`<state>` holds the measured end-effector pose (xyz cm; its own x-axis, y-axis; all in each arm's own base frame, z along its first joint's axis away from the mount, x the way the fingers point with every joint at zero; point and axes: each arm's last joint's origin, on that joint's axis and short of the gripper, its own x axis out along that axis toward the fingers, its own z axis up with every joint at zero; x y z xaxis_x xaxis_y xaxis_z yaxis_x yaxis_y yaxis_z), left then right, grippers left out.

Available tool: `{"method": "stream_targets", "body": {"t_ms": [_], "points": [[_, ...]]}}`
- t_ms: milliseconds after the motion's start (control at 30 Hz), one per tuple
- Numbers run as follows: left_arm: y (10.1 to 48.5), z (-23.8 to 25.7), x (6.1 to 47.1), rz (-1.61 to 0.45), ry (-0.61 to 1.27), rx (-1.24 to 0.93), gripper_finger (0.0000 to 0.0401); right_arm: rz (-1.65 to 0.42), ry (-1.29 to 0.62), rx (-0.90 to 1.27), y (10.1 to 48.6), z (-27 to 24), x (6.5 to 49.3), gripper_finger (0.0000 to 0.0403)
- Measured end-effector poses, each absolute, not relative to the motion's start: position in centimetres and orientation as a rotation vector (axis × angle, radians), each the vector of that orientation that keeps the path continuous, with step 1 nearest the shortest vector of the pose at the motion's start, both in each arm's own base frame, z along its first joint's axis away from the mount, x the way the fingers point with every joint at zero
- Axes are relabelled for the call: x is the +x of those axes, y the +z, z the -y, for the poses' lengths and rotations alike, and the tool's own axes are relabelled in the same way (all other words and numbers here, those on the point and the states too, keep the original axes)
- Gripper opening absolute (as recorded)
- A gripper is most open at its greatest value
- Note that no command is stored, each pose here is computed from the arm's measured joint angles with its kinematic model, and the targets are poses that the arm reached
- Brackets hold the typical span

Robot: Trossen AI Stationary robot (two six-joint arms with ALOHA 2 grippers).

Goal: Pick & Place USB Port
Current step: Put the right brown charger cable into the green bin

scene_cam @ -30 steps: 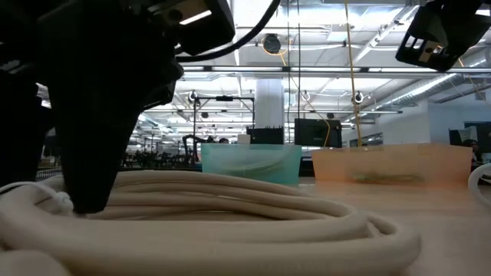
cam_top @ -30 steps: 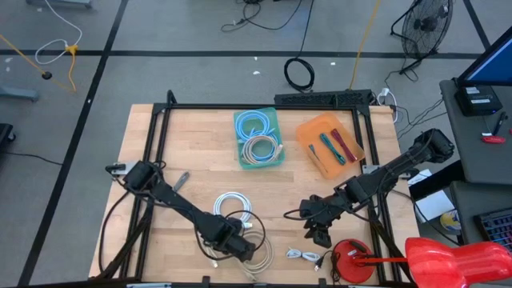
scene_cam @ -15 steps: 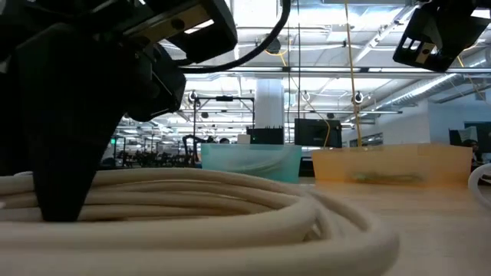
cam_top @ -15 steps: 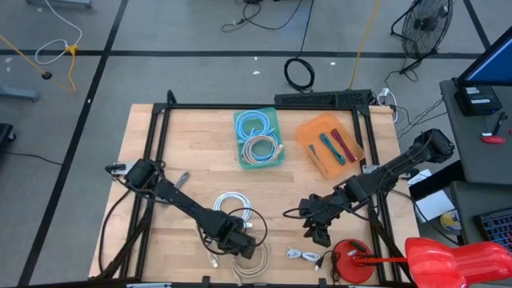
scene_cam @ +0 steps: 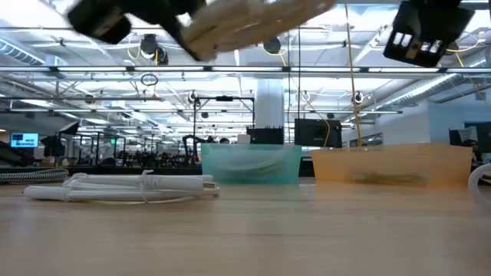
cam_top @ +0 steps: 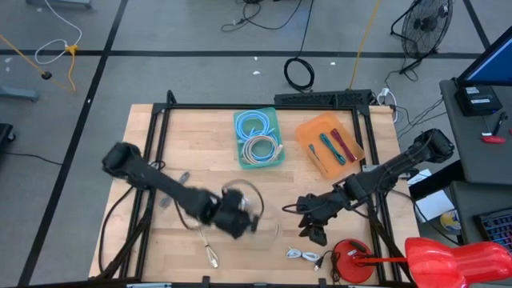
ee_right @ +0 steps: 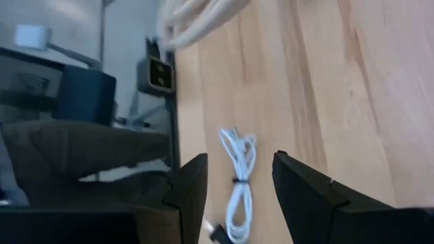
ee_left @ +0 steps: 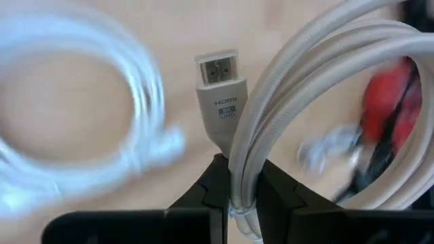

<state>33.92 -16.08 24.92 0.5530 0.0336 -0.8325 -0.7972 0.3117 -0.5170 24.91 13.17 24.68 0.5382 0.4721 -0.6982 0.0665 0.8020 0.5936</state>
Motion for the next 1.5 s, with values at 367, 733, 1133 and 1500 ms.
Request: {"method": "stream_targets", "body": {"t_ms": [367,733,1133,1500], "points": [[29.8,1.0,33.1,-0.793,0.783,-1.005,0.0041,-0.737,0.276,0.704,27.6,-10.9,26.0,0.0155],[29.5,-15.1,30.3,-0.815,0.719,-1.010,0.0041,-0.459,0.045,0.714,30.9,-4.6,25.7,0.0155],[26.7,-23.0,28.8,-0.778,0.647,-0.937,0.0041,-0.296,-0.200,0.759,31.4,0.6,26.5,0.0155],[21.7,-23.7,31.7,-0.865,0.529,-0.963,0.0041,-0.260,-0.250,0.766,31.5,2.2,26.4,0.0155]]}}
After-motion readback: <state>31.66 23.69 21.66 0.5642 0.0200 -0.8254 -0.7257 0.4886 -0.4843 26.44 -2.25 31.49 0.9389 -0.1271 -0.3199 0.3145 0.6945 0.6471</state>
